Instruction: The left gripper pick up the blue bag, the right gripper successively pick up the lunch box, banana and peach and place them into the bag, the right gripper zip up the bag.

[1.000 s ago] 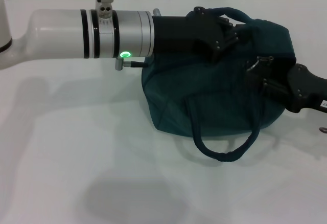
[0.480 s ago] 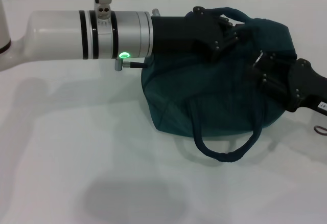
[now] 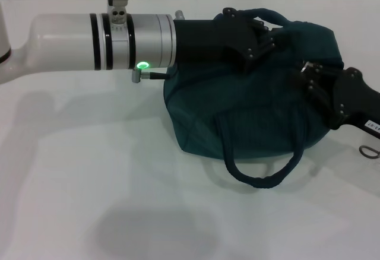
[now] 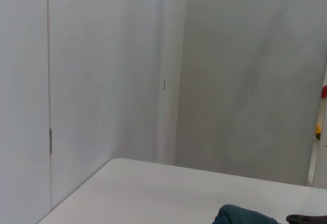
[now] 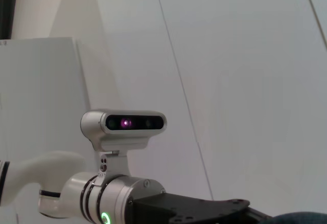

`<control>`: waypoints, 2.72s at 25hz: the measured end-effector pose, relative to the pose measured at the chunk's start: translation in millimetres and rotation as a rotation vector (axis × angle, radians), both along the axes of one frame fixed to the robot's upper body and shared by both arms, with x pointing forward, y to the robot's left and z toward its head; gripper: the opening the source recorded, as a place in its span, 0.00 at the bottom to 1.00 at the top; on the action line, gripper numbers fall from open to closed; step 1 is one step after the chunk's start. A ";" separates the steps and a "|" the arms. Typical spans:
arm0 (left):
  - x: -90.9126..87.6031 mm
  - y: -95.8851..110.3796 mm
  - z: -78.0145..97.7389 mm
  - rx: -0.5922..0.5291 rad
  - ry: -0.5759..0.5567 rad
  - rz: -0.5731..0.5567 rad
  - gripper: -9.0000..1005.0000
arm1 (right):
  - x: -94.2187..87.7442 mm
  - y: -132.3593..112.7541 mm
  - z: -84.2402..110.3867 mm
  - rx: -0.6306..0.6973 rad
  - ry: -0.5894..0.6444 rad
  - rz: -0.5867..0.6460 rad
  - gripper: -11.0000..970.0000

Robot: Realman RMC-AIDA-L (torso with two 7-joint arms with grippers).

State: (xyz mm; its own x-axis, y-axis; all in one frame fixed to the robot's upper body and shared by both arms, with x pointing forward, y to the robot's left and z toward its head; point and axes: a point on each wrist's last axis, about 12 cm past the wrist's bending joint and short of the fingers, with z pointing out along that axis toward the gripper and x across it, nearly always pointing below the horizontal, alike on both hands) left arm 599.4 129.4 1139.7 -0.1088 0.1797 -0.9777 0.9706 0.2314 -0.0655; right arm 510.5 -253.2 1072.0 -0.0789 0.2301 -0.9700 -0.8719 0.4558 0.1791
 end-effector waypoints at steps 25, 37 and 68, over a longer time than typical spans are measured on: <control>1.1 0.8 -0.1 0.009 -0.007 0.000 0.05 | -36.9 -64.9 -14.8 0.035 -0.101 -0.403 0.03; 2.5 -3.2 6.3 0.034 0.038 -0.038 0.05 | -40.0 -82.7 -25.4 0.004 -0.030 -0.531 0.03; 3.5 -22.9 33.1 0.040 0.204 -0.083 0.57 | -11.9 -62.5 -8.3 0.074 -0.043 -0.422 0.03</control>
